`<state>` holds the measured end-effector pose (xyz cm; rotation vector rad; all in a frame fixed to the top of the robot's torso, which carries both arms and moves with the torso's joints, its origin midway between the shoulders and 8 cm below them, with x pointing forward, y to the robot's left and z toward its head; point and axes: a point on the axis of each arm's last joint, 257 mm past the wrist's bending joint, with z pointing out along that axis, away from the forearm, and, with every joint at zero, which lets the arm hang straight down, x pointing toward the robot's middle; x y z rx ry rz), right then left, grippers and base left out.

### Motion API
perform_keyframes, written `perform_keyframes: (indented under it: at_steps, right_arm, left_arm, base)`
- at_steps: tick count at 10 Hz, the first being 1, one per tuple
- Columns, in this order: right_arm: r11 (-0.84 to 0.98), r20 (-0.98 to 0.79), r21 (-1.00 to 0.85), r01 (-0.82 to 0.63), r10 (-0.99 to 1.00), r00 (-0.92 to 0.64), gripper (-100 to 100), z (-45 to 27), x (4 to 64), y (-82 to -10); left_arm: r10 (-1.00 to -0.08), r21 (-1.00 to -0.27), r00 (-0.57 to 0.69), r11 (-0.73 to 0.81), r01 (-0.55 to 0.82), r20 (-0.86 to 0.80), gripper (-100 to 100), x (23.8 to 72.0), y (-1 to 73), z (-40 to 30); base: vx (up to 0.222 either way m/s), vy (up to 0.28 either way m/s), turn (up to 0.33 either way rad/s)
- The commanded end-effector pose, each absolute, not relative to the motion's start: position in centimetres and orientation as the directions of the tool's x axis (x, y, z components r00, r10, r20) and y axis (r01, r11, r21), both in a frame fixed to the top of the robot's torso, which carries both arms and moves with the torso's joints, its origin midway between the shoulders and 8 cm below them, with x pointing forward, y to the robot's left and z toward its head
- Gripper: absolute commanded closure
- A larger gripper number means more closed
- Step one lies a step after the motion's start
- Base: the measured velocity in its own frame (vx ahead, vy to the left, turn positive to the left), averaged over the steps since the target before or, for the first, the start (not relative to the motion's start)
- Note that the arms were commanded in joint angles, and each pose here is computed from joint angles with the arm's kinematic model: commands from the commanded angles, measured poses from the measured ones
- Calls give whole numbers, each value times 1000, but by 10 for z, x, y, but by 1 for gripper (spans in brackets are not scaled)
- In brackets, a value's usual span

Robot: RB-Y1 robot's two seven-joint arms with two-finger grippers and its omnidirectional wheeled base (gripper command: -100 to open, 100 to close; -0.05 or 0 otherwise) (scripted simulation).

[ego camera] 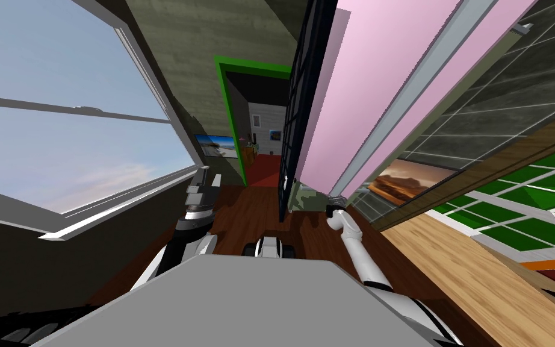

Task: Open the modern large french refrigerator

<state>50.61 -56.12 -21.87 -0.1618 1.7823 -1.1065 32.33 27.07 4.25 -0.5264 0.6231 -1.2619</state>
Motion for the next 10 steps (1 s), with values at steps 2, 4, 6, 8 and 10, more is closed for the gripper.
perform_keyframes:
  at_steps: [2,4,6,8,10]
  right_arm:
    - [596,-686,-723,351,-555,-471,100,-215,513,-553]
    - [571,-661,-747,341,-576,-482,100,-212,511,-558]
    - [575,-663,-745,338,-581,-472,100,-212,512,-555]
    - [579,-668,-741,340,-584,-461,100,-212,512,-553]
    - [587,-676,-734,341,-587,-445,100,-213,513,-548]
  left_arm:
    - [-973,-674,183,228,702,-140,0,323,271,43]
    - [-973,-674,183,228,702,-140,0,323,271,43]
    - [-973,-674,183,228,702,-140,0,323,271,42]
    - [-973,-674,183,228,702,-140,0,323,271,43]
    - [-973,-674,183,228,702,-140,0,323,271,43]
  base:
    - [13,25,-62]
    - [6,18,-16]
    - [10,21,-58]
    - [12,27,-53]
    - [7,13,-27]
